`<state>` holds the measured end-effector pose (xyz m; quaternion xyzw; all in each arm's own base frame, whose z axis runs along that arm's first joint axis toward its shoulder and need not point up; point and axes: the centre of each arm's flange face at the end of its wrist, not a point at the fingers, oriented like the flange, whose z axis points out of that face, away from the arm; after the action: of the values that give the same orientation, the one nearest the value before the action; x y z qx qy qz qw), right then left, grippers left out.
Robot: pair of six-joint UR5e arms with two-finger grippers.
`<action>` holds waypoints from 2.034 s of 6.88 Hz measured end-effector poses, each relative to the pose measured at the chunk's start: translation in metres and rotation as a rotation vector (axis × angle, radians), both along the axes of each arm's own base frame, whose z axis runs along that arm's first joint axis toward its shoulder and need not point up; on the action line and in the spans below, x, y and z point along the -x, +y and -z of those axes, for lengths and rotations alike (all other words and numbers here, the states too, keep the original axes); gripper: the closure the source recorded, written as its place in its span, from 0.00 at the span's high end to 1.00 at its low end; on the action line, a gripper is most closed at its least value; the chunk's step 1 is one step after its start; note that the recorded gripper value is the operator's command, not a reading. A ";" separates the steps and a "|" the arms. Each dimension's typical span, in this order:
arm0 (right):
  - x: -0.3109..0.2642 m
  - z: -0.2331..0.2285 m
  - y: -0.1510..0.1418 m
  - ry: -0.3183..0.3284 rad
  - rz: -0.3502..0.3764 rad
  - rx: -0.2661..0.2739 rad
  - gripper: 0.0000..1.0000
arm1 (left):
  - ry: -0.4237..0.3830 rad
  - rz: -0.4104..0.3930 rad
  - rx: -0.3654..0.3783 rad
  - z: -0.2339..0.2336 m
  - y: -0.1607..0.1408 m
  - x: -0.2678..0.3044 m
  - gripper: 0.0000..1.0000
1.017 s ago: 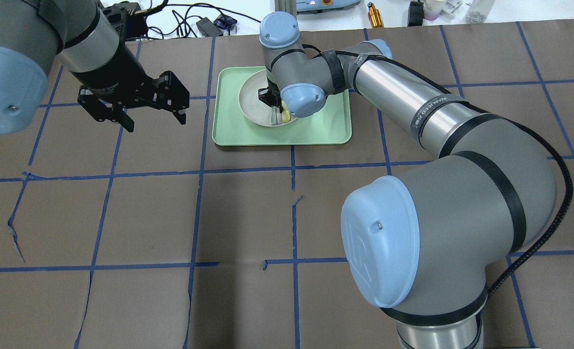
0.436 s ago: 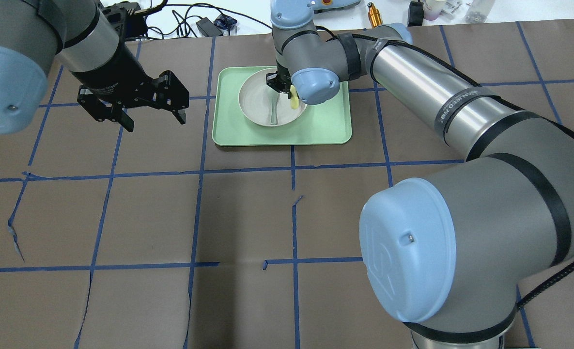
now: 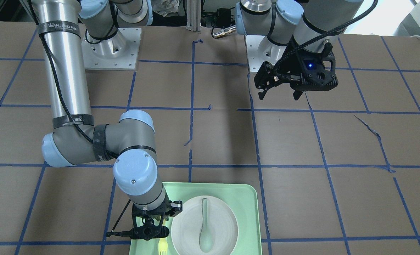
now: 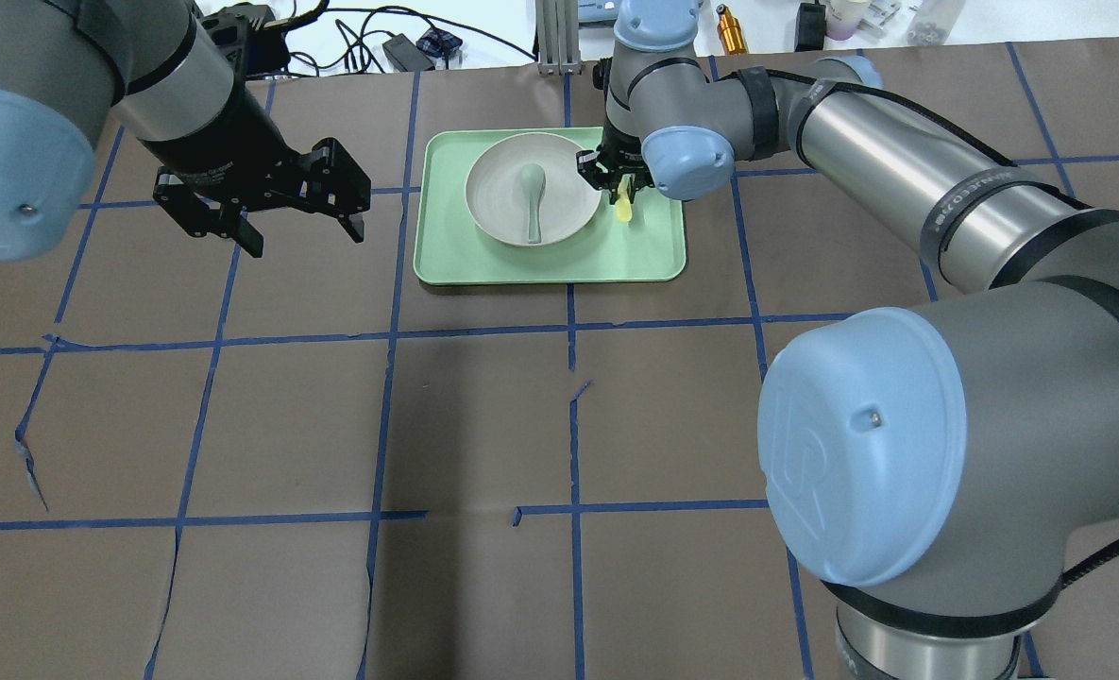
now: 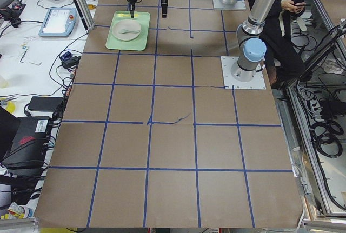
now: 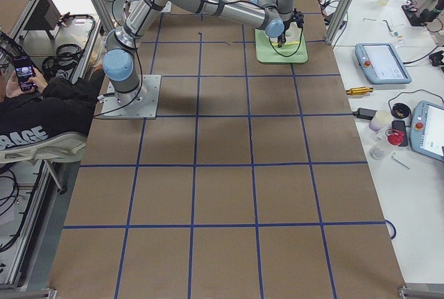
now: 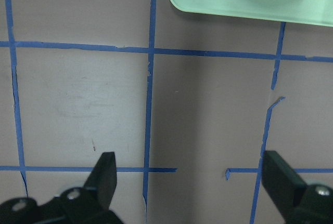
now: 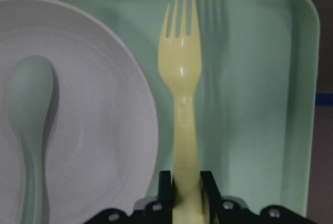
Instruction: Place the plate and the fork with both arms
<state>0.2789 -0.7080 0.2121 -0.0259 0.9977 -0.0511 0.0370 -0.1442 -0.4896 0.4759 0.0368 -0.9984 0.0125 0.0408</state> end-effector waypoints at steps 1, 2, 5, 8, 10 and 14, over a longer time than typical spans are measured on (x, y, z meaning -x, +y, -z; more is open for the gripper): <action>0.005 0.008 0.004 -0.003 -0.010 -0.017 0.23 | 0.000 0.000 0.000 0.000 0.000 0.000 0.98; 0.008 0.013 0.006 0.001 -0.010 -0.026 0.39 | 0.000 0.000 -0.001 0.000 0.000 0.000 0.98; 0.014 0.014 0.005 0.014 0.004 -0.024 1.00 | 0.000 0.000 -0.002 0.001 0.001 0.000 0.98; 0.024 -0.051 0.020 0.055 0.004 0.004 1.00 | 0.000 0.001 -0.002 0.001 0.001 0.000 0.98; 0.038 -0.170 0.073 0.070 0.016 -0.017 1.00 | -0.003 0.001 0.000 0.000 0.002 0.000 0.98; 0.070 -0.294 0.196 0.044 0.039 -0.029 1.00 | -0.017 -0.001 0.001 -0.004 0.009 -0.001 0.98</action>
<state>0.2087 -0.5120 0.5058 -0.0069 0.9992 -0.0366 0.0142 -0.1437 -0.4811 0.4801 0.0370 -0.9987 0.0132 0.0325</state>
